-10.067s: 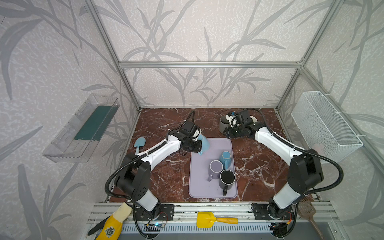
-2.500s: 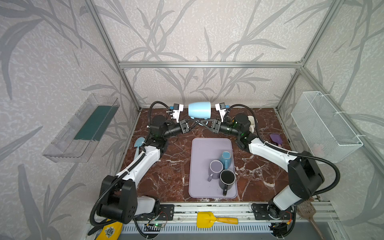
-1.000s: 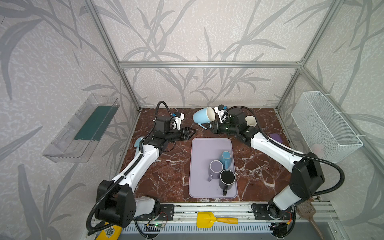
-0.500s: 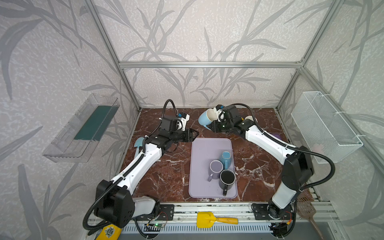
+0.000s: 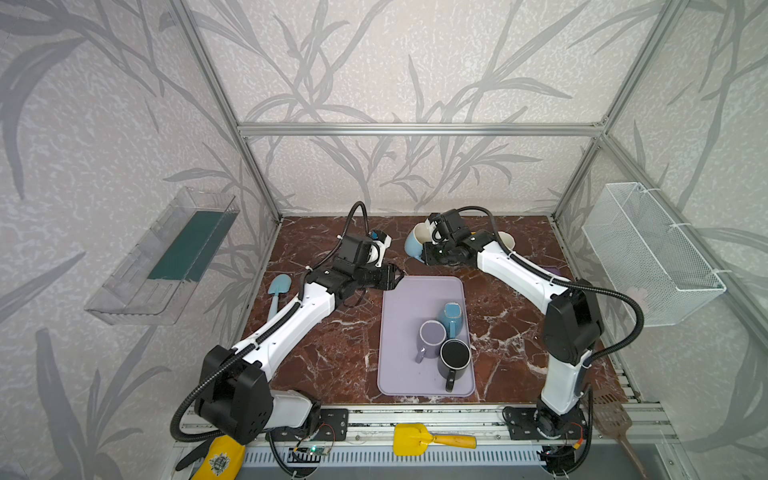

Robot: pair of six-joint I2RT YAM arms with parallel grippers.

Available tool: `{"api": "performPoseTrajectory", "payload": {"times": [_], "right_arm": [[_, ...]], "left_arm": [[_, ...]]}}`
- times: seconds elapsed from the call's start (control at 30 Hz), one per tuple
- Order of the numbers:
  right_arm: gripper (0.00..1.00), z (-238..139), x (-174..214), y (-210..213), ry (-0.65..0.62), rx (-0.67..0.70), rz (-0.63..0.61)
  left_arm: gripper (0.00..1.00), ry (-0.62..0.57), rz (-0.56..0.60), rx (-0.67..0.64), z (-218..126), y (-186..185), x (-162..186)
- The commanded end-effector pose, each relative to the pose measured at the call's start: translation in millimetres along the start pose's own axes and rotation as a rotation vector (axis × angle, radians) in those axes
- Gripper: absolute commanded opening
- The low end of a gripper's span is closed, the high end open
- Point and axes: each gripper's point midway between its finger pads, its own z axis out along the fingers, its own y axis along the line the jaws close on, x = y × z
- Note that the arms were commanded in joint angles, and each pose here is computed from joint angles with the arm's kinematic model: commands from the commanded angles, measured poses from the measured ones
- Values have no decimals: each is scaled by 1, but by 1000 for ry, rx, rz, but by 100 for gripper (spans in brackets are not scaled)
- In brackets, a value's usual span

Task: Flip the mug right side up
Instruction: 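Carry the light blue mug with the right gripper toward the upright mug row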

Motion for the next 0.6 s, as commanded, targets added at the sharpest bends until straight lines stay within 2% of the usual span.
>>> {"api": "performPoseTrajectory", "payload": {"times": [0.0,0.57], "right_arm": [[0,-3,-21,3,-51,27,-30],[0,34,-18,-22,46,226,-55]], "left_arm": [[52,-7,30,-18,-3,-2,-6],[52,5,33,-7,0,-4,2]]}}
